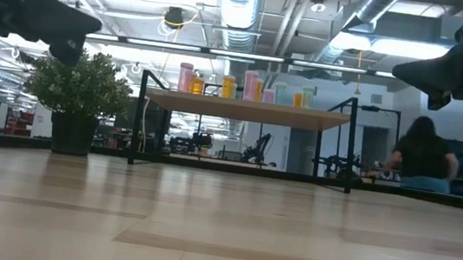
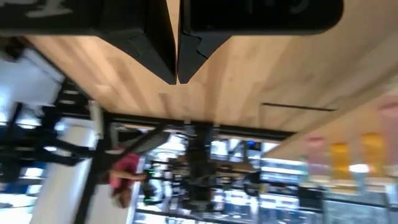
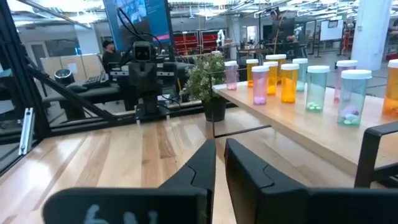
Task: Pick and place medicine bottles onto shelf by color
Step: Return to Home Position
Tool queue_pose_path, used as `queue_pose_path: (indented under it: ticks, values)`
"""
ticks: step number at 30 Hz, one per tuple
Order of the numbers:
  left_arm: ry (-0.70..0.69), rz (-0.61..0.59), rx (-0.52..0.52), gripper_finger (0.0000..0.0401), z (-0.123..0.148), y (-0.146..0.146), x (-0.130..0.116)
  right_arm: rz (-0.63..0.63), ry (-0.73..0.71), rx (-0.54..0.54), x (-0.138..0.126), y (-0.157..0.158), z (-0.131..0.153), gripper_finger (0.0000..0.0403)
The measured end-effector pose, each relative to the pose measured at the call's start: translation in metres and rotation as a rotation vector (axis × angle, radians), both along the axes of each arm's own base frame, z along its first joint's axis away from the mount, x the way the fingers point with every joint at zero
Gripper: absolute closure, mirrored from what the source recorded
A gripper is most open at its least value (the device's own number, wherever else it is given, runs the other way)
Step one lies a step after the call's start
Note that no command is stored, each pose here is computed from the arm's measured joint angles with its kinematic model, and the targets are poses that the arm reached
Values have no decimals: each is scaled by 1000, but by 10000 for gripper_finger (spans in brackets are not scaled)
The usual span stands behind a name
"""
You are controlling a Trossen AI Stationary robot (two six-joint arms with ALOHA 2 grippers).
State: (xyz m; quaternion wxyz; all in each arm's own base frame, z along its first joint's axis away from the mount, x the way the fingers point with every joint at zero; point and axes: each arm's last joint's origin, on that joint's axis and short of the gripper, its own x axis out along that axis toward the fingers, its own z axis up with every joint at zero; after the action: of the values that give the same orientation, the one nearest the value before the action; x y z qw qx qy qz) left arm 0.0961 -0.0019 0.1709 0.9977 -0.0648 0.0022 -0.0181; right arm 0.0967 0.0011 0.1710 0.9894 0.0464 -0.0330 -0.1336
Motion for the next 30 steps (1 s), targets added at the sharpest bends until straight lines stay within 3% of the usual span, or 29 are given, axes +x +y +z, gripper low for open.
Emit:
queue_pose_path:
  ticks: [4, 30]
  values:
    - [1, 59, -5, 400, 0, 2, 0, 2, 1, 0, 0, 0, 0, 342]
    - [2, 57, -4, 399, 0, 2, 0, 3, 3, 0, 0, 0, -1, 342]
